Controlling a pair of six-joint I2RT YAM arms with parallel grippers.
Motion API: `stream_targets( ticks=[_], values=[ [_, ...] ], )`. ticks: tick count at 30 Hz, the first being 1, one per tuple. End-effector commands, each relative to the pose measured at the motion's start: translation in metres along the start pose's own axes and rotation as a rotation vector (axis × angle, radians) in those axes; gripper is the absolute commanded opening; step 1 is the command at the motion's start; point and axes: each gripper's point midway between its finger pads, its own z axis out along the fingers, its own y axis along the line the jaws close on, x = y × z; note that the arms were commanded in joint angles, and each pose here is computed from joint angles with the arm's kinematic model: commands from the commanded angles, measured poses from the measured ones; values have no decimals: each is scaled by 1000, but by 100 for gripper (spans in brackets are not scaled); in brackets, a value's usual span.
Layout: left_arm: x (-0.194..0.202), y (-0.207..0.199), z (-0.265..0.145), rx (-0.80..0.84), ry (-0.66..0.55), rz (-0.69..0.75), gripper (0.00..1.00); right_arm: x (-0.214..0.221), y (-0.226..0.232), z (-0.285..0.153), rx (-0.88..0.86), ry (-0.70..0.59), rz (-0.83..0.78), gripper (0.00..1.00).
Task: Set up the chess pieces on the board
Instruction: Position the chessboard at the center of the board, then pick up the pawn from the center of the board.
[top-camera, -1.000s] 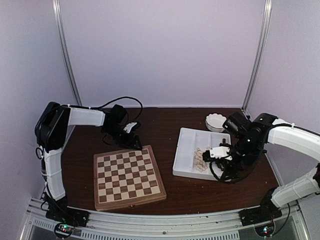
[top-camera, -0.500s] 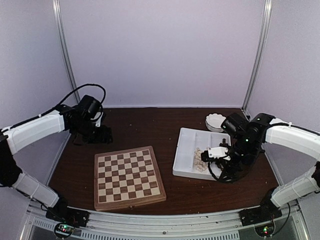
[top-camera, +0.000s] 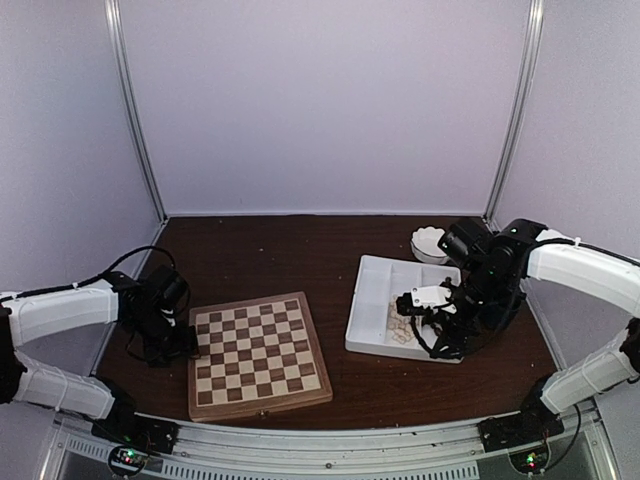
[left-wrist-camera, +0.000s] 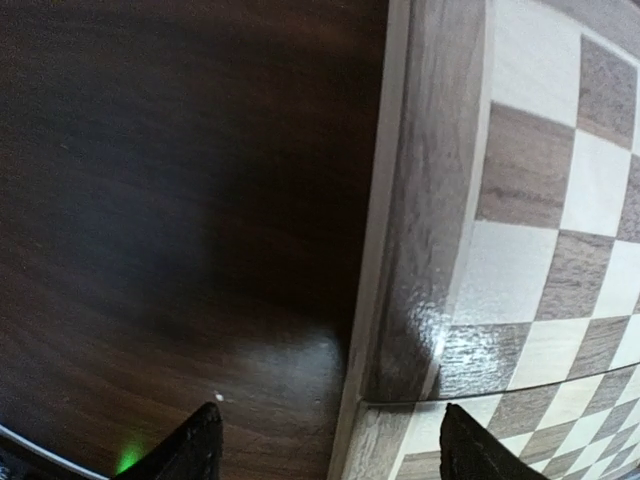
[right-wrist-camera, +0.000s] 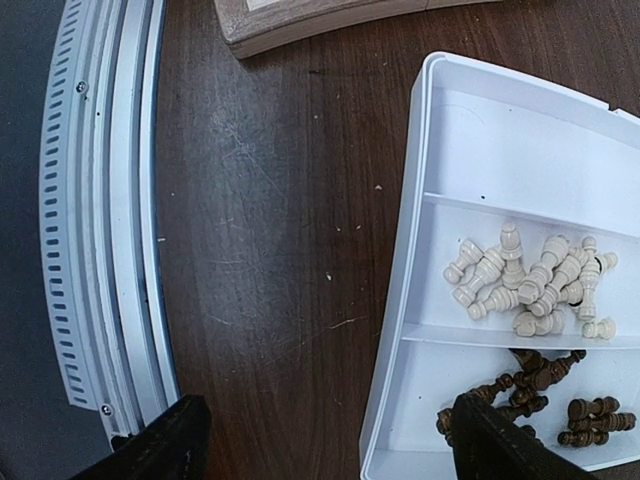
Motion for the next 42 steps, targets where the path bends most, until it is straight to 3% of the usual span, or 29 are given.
stream_targets(
  ticks=[1,8,11,21,25,30,37,42],
  values=[
    [4,-41,15,216,46,-40,74,-4,3,-1,-21,-9,13,87],
    [-4,-71,19,311,42,54,72,-5,-3,-2,0,-24,53,87],
    [-5,-88,19,353,47,94,71,-2,-23,-6,26,-67,166,86],
    [4,-123,27,358,48,220,70,20,-79,-12,77,-106,425,71],
    [-6,-120,22,330,-14,258,70,26,-90,-11,119,-85,461,64],
    [-37,-124,-9,256,-149,424,73,40,-112,-21,197,-77,542,59],
    [-92,-132,-52,118,-336,552,76,82,-135,-16,274,81,594,42],
    [-105,-162,-55,198,-352,511,75,101,-145,-6,250,227,587,34]
  ],
)
